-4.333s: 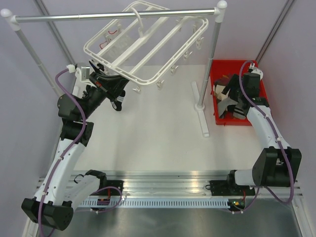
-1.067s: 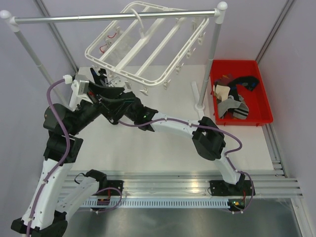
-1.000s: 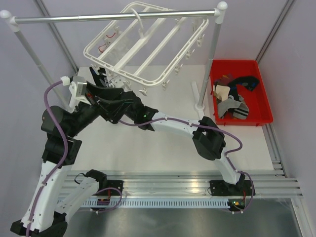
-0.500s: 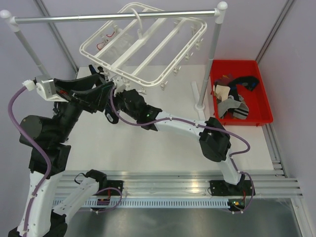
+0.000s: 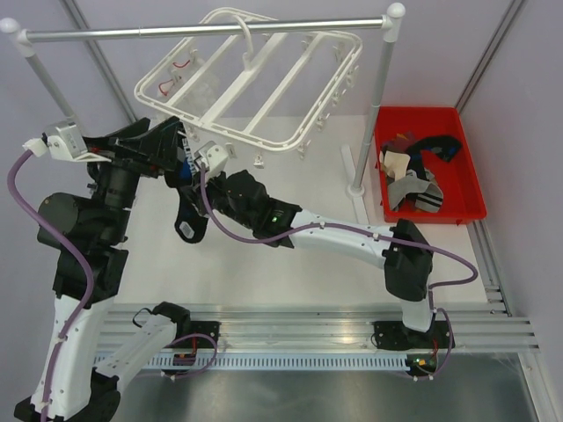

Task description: Remove the socks clipped to the hanger

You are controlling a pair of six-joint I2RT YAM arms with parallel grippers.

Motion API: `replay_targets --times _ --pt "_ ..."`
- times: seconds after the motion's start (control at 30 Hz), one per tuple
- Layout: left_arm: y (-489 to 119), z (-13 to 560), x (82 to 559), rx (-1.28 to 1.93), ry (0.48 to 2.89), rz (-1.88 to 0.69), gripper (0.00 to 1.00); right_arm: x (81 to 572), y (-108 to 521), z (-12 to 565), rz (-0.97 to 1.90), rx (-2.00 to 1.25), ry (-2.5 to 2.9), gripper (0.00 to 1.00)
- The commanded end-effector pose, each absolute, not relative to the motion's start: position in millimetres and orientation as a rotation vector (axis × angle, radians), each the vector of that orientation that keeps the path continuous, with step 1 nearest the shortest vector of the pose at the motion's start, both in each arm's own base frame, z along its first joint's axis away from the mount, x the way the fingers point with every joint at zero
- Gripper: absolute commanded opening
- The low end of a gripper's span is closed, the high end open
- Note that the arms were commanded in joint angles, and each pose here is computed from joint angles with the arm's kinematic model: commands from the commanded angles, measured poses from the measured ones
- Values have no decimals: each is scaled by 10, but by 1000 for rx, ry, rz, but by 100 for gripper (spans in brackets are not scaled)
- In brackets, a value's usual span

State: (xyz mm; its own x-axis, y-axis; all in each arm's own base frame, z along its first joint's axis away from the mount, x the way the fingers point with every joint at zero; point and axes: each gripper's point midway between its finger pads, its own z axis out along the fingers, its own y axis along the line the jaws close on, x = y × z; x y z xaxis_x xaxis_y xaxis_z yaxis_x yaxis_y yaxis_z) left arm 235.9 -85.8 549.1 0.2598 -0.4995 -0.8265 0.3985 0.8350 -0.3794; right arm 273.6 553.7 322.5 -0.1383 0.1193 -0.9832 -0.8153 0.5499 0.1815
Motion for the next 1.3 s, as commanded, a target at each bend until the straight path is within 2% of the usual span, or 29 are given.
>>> replay_targets --times 0.0,0.5,0.8,1.1,1.13,1.2,1.27 --pt "-677 5612 2357 -156 1095 -534 80 2655 5315 3670 938 -583 1425 1" --pt "-647 5629 2569 -182 1144 -469 79 2380 4652 3937 919 -529 1398 1" --pt "-726 5646 2429 -125 1153 -513 79 2404 4269 3845 814 -486 1432 1" --pt "-974 5472 2136 23 1264 -627 80 2427 4040 3752 773 -486 1488 1" --pt "-1029 5386 2102 50 1302 -648 81 2436 3994 3770 783 -477 1493 1" --pt "-1084 5263 2083 73 1346 -669 90 2430 3945 3754 797 -479 1499 1" --pt "-1149 5142 2023 109 1375 -700 90 2431 3879 3773 826 -475 1504 1"
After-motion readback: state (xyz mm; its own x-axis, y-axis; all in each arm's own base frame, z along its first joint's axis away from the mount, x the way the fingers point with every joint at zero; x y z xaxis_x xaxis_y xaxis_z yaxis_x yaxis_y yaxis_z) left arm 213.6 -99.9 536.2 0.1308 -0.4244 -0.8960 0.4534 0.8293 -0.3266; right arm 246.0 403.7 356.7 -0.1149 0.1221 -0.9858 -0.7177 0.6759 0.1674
